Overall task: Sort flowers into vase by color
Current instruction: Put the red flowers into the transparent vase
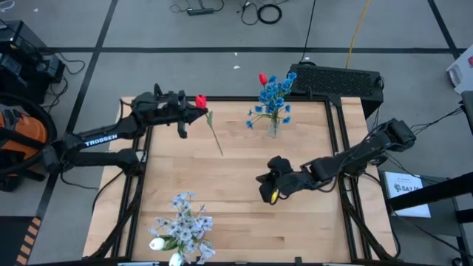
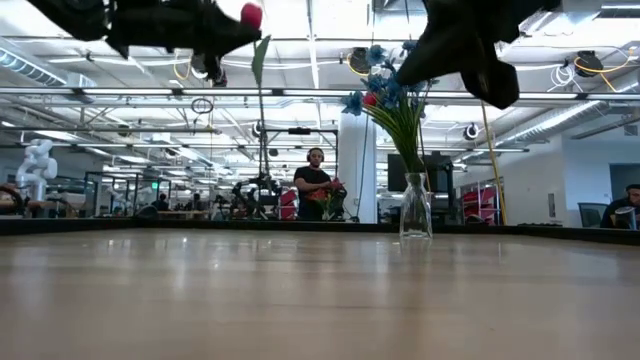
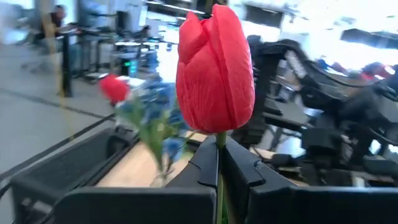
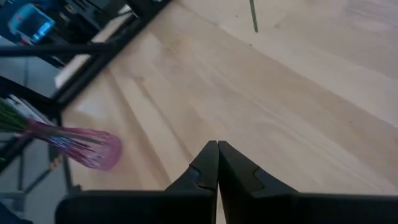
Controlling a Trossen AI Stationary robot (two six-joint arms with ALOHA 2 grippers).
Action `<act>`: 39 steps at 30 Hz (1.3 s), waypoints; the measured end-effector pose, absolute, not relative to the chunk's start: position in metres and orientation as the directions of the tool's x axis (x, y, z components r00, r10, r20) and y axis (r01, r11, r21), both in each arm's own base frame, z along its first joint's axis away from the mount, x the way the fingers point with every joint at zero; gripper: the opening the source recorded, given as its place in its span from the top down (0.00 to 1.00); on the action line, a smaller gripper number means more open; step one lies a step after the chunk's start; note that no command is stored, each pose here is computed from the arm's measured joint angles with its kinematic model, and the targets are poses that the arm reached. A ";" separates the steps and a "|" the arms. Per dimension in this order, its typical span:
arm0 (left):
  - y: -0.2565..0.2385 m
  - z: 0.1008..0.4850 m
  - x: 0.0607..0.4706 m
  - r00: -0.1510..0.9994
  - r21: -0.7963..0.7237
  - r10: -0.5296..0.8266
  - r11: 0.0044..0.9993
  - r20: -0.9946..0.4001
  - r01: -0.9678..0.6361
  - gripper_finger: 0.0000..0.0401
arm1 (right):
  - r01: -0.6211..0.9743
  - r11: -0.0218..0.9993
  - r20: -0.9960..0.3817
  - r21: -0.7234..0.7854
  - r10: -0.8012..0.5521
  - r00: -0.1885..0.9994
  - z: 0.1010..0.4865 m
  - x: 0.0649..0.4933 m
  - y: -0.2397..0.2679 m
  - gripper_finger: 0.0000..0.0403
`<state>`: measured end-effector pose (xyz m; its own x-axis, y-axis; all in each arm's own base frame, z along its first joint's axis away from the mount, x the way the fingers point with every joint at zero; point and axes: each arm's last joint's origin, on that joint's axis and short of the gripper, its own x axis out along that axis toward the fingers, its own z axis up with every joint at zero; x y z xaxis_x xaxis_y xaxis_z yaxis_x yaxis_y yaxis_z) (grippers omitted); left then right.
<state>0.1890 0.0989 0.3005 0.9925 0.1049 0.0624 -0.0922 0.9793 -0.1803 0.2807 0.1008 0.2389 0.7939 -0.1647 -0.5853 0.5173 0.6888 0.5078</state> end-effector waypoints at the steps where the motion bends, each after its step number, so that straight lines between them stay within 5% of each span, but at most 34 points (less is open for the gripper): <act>1: 0.097 0.304 0.193 0.995 -0.161 0.081 0.984 0.065 -0.070 0.99 | 0.513 0.685 -0.577 0.518 -0.162 0.800 0.240 0.281 0.101 1.00; 12: 0.073 0.315 0.230 0.994 -0.010 -0.099 0.995 -0.047 0.099 0.99 | 0.489 0.748 -0.410 0.449 -0.314 0.856 0.253 0.287 0.102 1.00; 28: 0.062 0.317 0.234 0.989 -0.005 -0.148 0.989 -0.024 0.148 0.98 | 0.454 0.808 -0.081 0.376 -0.459 0.884 0.291 0.307 0.075 1.00; 39: 0.044 0.335 0.237 0.963 0.035 -0.223 0.975 0.151 0.220 0.97 | 0.387 0.889 0.007 0.245 -0.401 0.916 0.303 0.313 0.065 0.82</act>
<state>0.2370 0.0444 0.3354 0.9631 -0.2227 0.1510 0.2199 0.9749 0.0354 0.3127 0.0645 0.3031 0.9161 -0.4008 0.0073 0.3870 0.8889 0.2451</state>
